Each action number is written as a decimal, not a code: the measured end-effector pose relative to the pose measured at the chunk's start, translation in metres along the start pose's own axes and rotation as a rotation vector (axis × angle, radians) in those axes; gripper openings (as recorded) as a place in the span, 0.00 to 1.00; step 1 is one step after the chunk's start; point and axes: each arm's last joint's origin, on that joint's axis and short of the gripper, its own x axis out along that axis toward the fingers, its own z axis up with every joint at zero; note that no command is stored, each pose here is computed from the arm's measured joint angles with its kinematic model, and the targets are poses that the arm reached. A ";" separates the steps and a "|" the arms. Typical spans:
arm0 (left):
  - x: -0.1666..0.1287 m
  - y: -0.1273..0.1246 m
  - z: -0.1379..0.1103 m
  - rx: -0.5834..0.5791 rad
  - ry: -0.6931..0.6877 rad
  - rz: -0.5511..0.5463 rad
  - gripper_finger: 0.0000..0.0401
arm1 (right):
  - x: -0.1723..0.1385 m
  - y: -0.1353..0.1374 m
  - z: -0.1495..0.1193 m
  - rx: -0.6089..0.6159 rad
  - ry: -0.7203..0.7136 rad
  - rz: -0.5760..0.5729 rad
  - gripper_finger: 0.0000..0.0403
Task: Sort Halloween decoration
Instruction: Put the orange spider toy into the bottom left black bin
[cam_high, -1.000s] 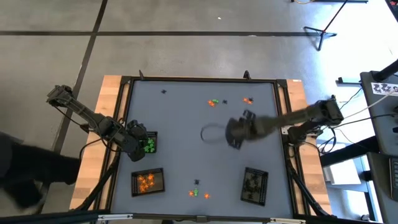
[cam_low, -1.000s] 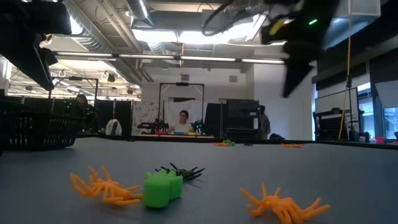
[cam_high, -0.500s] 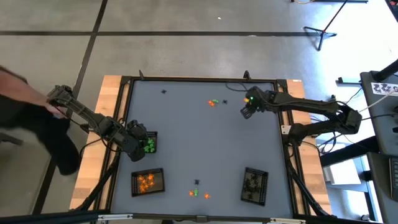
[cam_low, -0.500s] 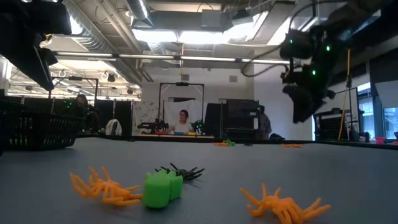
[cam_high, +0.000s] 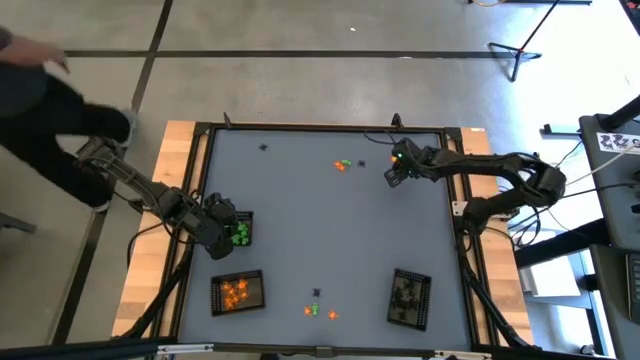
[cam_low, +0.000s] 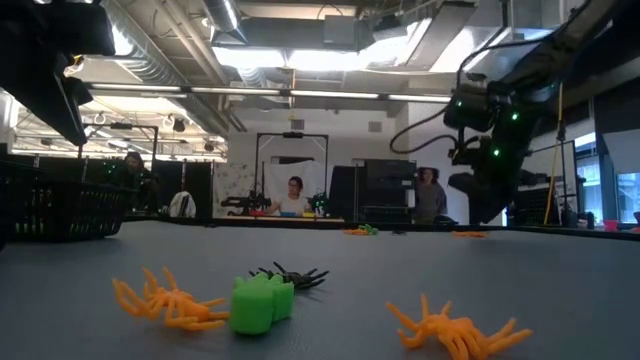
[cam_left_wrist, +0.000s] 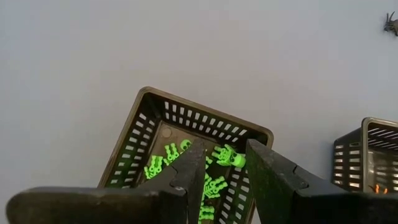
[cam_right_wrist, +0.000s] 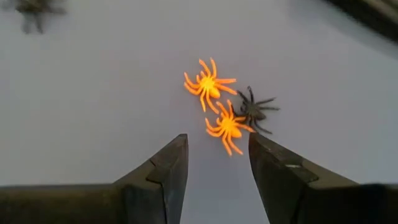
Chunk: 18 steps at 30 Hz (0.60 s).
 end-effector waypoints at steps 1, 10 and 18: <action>0.000 0.000 0.000 0.000 0.000 0.000 0.27 | 0.004 0.000 0.000 0.001 0.010 -0.005 0.41; 0.000 0.000 0.000 0.000 0.000 0.000 0.27 | 0.033 -0.004 0.001 0.030 0.055 -0.037 0.40; 0.000 0.000 0.000 0.000 0.000 0.000 0.27 | 0.035 -0.002 -0.001 -0.001 0.071 -0.007 0.08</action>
